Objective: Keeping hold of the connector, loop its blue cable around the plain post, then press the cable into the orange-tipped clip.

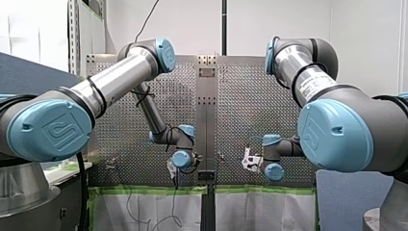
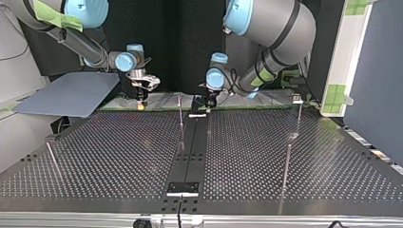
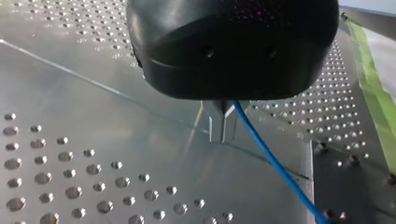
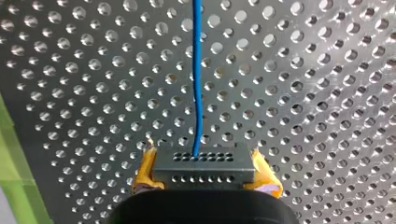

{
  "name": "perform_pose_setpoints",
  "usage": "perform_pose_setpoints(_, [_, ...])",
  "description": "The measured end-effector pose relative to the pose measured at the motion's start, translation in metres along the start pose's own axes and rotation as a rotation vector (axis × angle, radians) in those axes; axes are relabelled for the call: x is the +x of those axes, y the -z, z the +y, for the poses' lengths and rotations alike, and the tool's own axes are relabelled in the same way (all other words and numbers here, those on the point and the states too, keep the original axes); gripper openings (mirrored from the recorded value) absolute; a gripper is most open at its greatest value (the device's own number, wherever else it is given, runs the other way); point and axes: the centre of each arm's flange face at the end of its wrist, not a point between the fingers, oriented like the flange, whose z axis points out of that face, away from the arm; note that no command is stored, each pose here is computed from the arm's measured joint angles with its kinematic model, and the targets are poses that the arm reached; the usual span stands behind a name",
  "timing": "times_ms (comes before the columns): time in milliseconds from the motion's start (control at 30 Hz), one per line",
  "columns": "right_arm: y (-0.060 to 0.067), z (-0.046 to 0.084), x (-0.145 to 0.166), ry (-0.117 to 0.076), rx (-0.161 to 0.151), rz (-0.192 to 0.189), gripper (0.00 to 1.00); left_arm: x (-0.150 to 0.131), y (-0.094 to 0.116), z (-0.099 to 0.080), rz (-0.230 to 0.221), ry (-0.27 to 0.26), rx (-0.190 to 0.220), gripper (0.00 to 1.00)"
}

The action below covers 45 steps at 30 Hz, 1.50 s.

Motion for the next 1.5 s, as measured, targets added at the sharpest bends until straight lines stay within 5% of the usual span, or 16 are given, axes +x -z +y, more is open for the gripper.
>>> perform_pose_setpoints(333, [-0.018,0.009,0.013,0.003,-0.015,0.0,0.0,-0.016,-0.018,0.005,0.028,-0.006,0.005,0.0])
perform_pose_setpoints(600, [-0.029,0.017,0.022,0.003,-0.026,0.018,0.0,0.002,-0.032,0.021,0.091,-0.042,-0.032,0.0])
perform_pose_setpoints(1000, [-0.031,0.023,0.023,0.004,-0.034,0.02,0.0,-0.001,-0.039,0.033,0.086,-0.058,-0.045,0.0])
perform_pose_setpoints(1267, [-0.03,0.021,0.023,0.004,-0.032,0.017,0.0,0.0,-0.035,0.039,0.107,-0.138,-0.097,0.0])
perform_pose_setpoints(1300, [-0.03,0.021,0.022,0.004,-0.032,0.017,0.0,-0.001,-0.035,0.04,0.11,-0.148,-0.104,0.04])
perform_pose_setpoints(1333, [-0.03,0.021,0.022,0.004,-0.032,0.016,0.0,-0.001,-0.035,0.041,0.112,-0.157,-0.108,0.2])
perform_pose_setpoints(1367, [-0.03,0.021,0.022,0.004,-0.031,0.016,0.0,-0.002,-0.035,0.041,0.115,-0.169,-0.108,0.2])
perform_pose_setpoints(1433, [-0.03,0.02,0.022,0.004,-0.031,0.015,0.0,-0.004,-0.035,0.041,0.119,-0.186,-0.101,0.6])
perform_pose_setpoints(1500, [-0.03,0.02,0.021,0.004,-0.03,0.015,0.0,-0.004,-0.035,0.041,0.128,-0.206,-0.087,0.68])
